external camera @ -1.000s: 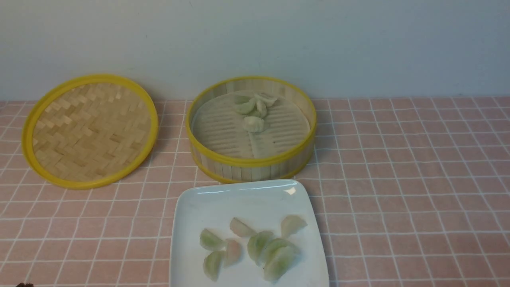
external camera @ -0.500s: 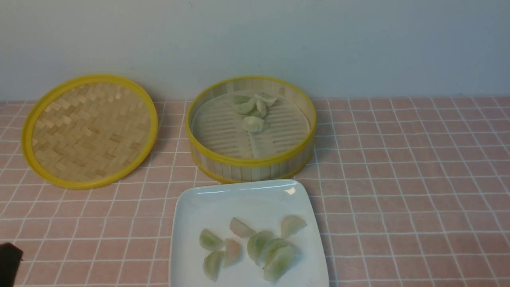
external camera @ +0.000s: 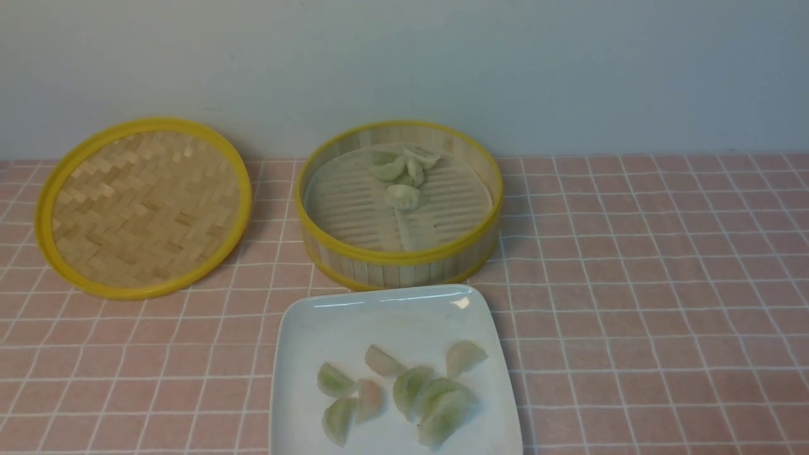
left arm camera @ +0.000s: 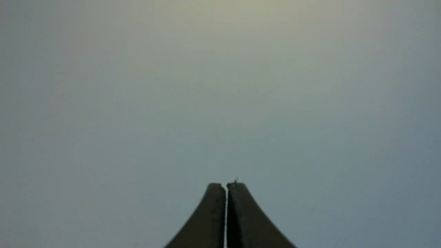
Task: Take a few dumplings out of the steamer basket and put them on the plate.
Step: Use the left arm to grab a dumpling from the steamer
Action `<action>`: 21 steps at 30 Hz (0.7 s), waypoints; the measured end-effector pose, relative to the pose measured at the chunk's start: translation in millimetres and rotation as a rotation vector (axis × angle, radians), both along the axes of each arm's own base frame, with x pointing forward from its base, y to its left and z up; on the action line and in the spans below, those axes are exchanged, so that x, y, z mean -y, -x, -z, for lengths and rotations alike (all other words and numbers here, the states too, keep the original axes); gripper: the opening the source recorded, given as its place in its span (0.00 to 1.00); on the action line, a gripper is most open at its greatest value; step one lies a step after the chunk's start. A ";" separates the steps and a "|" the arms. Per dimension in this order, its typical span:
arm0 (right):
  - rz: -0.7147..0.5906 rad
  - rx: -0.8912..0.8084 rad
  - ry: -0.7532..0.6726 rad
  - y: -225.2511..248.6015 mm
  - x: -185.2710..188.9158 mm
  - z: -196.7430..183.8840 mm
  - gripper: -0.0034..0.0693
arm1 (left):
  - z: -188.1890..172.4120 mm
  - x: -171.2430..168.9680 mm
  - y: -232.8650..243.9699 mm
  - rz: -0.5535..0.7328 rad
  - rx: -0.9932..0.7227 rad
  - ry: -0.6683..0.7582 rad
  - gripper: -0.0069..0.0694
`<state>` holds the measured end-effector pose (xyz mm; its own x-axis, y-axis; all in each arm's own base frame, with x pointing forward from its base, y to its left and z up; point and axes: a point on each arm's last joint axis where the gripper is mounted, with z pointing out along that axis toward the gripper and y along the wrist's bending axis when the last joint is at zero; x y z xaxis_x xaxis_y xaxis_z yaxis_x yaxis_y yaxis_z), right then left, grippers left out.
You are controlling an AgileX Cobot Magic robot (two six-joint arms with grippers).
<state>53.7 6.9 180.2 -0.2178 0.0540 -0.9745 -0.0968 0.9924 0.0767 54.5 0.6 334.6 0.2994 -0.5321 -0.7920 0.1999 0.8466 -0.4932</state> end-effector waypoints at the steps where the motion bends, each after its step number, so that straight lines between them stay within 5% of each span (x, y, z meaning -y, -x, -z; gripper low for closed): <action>1: 0.000 0.000 0.000 0.0 0.0 0.0 0.03 | -25.1 4.5 -11.6 0.019 -0.111 -0.087 0.08; 7: 0.000 0.000 0.000 0.0 0.0 0.0 0.03 | -59.9 16.7 -81.3 0.125 -0.685 -0.333 0.08; 8: 0.000 0.000 0.000 0.0 0.0 0.0 0.03 | -56.6 23.0 -109.1 0.199 -0.874 -0.436 0.08; 12: 0.000 0.000 0.000 0.0 0.0 0.0 0.03 | -48.0 42.0 -161.9 0.408 -1.112 -0.603 0.08; 21: 0.000 0.000 0.000 0.0 0.0 0.0 0.03 | -36.4 118.4 -245.0 0.762 -1.091 -0.902 0.08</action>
